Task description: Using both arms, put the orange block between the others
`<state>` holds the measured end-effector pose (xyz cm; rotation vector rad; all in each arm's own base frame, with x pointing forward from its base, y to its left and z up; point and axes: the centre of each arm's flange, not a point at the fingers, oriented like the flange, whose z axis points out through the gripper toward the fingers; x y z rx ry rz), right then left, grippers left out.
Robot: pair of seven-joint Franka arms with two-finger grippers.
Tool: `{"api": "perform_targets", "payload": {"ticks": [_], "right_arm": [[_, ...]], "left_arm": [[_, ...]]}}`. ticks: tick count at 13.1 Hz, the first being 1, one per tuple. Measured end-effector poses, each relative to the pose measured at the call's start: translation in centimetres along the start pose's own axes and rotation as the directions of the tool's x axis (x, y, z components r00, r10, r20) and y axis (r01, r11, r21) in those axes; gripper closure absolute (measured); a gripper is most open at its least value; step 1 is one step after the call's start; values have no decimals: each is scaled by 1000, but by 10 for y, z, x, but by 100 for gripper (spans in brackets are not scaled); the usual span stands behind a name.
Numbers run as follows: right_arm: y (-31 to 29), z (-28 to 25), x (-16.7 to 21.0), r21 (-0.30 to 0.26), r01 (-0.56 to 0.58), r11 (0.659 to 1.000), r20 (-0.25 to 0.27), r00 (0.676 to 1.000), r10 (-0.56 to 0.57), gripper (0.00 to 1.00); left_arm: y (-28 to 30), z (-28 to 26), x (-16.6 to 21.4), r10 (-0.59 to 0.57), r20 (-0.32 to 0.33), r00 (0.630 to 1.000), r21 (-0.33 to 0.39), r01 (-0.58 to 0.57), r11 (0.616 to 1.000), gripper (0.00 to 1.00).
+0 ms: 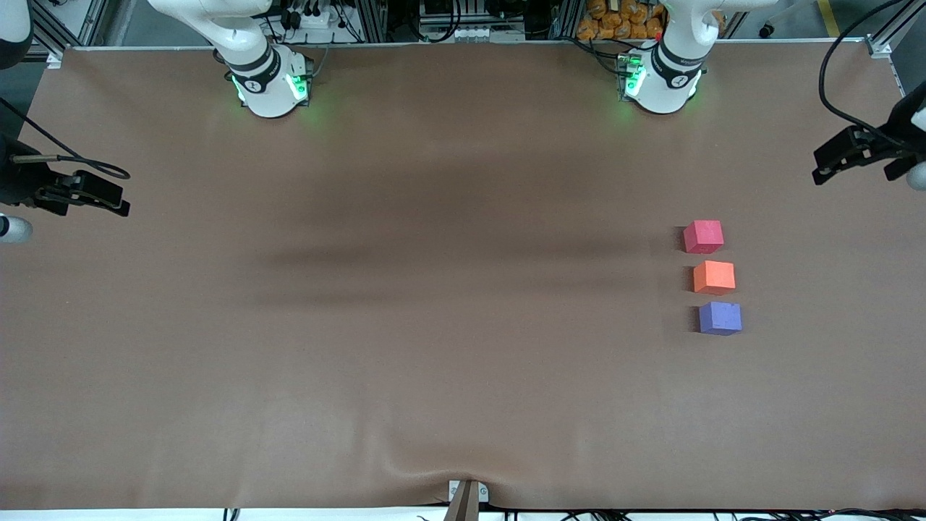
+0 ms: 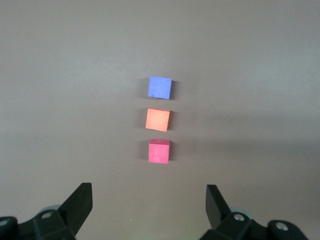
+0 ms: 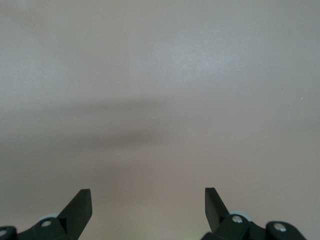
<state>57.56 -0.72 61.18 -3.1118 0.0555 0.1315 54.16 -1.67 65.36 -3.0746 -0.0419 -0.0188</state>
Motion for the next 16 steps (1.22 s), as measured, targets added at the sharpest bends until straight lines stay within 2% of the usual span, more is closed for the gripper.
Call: {"api": "perform_targets", "payload": {"ticks": [7,16], "right_arm": [[0,0,0,0,0,1000,0,1000,0,0],[0,1,0,0,0,1000,1,1000,0,0]], "left_arm": [[0,0,-5,10,48,999,-2,-9,1000,0],[2,5,-3,12,58,998,-7,-12,1000,0]]}}
